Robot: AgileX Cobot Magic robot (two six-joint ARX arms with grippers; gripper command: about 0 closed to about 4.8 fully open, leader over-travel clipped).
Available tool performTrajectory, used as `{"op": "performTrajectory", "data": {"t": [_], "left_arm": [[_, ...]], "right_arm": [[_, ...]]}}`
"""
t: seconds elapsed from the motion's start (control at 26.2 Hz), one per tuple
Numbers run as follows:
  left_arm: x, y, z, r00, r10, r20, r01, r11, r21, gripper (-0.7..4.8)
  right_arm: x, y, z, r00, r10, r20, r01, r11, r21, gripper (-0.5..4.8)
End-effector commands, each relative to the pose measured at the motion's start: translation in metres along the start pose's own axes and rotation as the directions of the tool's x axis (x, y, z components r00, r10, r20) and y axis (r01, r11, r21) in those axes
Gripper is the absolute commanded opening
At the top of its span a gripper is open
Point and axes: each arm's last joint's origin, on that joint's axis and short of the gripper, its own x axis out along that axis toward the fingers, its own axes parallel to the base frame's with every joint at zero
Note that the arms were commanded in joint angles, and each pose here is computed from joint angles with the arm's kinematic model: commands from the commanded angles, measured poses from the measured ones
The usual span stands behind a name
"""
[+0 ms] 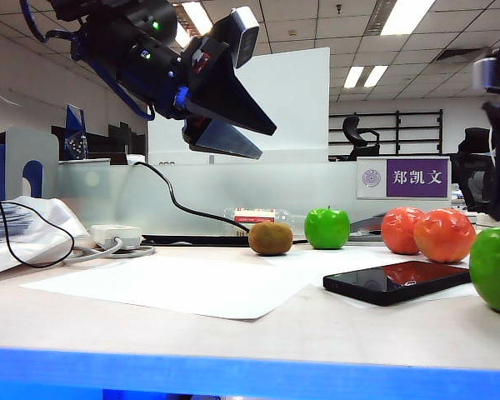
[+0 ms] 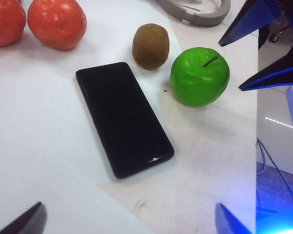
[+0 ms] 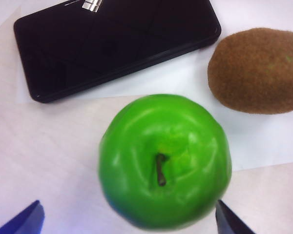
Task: Put the same fruits together.
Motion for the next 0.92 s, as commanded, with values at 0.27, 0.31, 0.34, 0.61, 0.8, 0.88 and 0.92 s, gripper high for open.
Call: {"op": "performTrajectory", "data": {"t": [0.27, 0.31, 0.34, 0.61, 0.8, 0.88, 0.92], "left_arm": [[-0.002, -0.001, 0.003, 1.000, -0.001, 0.012, 0.000, 1.000, 0.016, 4.79], [-0.002, -0.001, 0.003, 1.000, -0.001, 0.012, 0.000, 1.000, 0.016, 4.79], [-0.002, -0.001, 0.003, 1.000, -0.001, 0.012, 0.000, 1.000, 0.016, 4.79], [-0.002, -0.001, 0.003, 1.000, -0.001, 0.012, 0.001, 1.000, 0.015, 4.79], [-0.002, -0.001, 0.003, 1.000, -0.001, 0.012, 0.001, 1.000, 0.015, 4.79], [-0.002, -0.001, 0.003, 1.000, -0.001, 0.012, 0.001, 1.000, 0.014, 4.79], [-0.002, -0.001, 0.003, 1.000, -0.001, 0.012, 0.000, 1.000, 0.015, 4.79]], "right_arm": [[0.019, -0.002, 0.005, 0.998, -0.035, -0.045, 0.035, 0.999, 0.001, 4.79], [0.021, -0.002, 0.006, 0.998, -0.035, -0.044, 0.035, 0.999, 0.001, 4.79], [0.022, -0.002, 0.006, 0.998, -0.035, -0.044, 0.035, 0.999, 0.001, 4.79], [0.028, -0.003, 0.009, 0.999, -0.037, -0.035, 0.037, 0.999, 0.001, 4.79], [0.040, -0.004, 0.009, 0.997, -0.039, -0.070, 0.039, 0.999, 0.002, 4.79], [0.044, -0.004, 0.009, 0.996, -0.034, -0.083, 0.034, 0.999, 0.003, 4.79], [0.047, -0.004, 0.009, 0.996, -0.021, -0.088, 0.021, 1.000, 0.005, 4.79]]}}
